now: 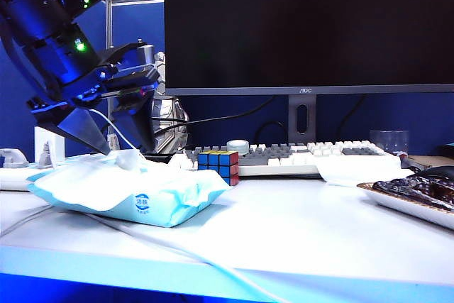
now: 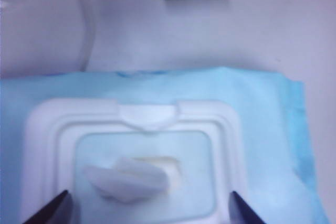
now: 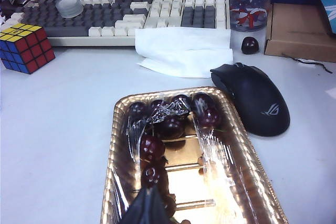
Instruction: Pull out a wet wipe from the sky blue wet wipes packet and place it on the table.
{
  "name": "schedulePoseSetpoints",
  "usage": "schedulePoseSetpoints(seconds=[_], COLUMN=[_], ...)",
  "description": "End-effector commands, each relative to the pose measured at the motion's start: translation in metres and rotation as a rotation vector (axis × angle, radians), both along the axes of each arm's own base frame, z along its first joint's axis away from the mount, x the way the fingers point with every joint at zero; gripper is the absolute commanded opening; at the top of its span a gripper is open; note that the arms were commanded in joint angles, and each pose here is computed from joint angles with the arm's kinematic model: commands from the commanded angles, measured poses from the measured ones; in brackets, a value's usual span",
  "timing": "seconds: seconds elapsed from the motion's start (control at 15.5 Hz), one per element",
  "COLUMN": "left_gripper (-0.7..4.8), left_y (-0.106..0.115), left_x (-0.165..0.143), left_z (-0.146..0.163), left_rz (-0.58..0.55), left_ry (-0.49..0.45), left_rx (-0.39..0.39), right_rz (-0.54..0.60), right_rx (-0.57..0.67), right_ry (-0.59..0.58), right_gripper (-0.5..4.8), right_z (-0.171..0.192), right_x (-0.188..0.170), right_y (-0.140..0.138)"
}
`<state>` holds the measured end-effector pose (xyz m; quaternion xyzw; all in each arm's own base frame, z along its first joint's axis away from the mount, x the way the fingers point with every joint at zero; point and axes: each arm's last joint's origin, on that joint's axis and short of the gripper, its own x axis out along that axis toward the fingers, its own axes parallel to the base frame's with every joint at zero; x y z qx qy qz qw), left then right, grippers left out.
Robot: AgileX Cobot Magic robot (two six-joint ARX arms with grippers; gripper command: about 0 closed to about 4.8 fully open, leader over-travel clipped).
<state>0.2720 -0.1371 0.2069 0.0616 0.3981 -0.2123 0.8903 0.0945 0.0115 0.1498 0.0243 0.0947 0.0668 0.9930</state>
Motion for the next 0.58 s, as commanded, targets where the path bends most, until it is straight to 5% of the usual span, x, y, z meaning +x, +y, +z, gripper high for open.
schedulePoseSetpoints(seconds=[0.06,0.32,0.45,0.58], left_gripper=[3.94,3.10,0.14,-0.06], left_y=[-0.002,-0.004,-0.004,-0.005], left_x=[0.004,0.008,0.009,0.010], left_z=[-0.004,-0.015,-0.015,-0.013], left_rz=[-0.008,-0.008,-0.009,-0.013], left_ry=[-0.020,0.014,0.001,-0.015], left_rx=[0.014,0.030,0.022,0.008], right_rz=[-0.003,-0.003,-0.003,-0.003], right_rx=[0.002,0.002,0.002,0.002], right_ry=[0.001,0.001,0.002,0.001], right_gripper=[0.00,-0.01,-0.01,0.00], right_z=[0.000,0.000,0.000,0.000], right_x=[0.000,0.000,0.000,0.000], right_y=[0.000,0.000,0.000,0.000])
